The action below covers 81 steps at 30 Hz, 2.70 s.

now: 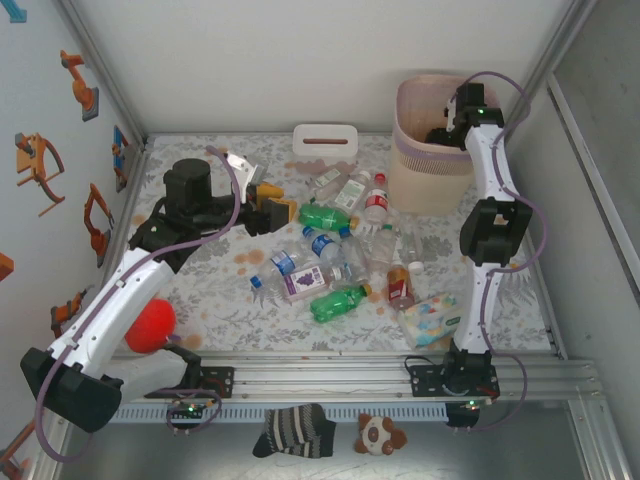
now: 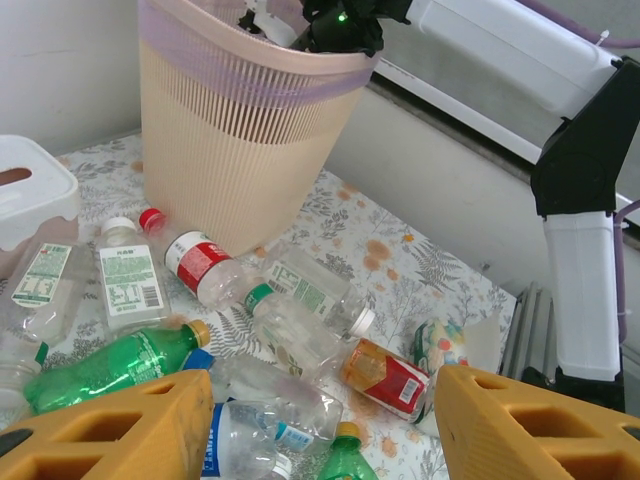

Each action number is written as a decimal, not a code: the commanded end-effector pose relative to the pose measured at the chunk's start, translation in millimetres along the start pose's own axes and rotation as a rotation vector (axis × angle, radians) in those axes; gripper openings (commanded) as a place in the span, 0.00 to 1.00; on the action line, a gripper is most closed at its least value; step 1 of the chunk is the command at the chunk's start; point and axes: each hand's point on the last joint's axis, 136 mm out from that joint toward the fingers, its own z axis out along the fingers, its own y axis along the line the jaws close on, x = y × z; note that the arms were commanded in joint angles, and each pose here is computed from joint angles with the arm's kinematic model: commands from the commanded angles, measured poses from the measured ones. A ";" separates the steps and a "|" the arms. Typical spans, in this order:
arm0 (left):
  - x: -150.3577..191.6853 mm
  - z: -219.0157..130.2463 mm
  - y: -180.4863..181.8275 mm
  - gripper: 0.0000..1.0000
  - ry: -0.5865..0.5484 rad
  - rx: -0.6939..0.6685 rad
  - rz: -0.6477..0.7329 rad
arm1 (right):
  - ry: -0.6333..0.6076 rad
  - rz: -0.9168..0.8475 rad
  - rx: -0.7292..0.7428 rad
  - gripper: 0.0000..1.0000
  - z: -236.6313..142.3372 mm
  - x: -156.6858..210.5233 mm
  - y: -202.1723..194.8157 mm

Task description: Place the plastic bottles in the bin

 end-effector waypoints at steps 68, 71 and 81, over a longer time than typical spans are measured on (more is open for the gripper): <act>236.9 39.6 124.7 0.69 0.996 -0.455 -0.109 | -0.470 0.038 -0.262 0.79 -292.4 11.0 43.4; 244.3 38.2 132.8 0.70 1.030 -0.493 -0.094 | -0.472 0.036 -0.261 0.79 -294.0 11.6 43.5; 268.2 36.6 144.2 0.74 1.116 -0.521 -0.085 | -0.466 0.033 -0.274 0.79 -292.3 11.9 45.5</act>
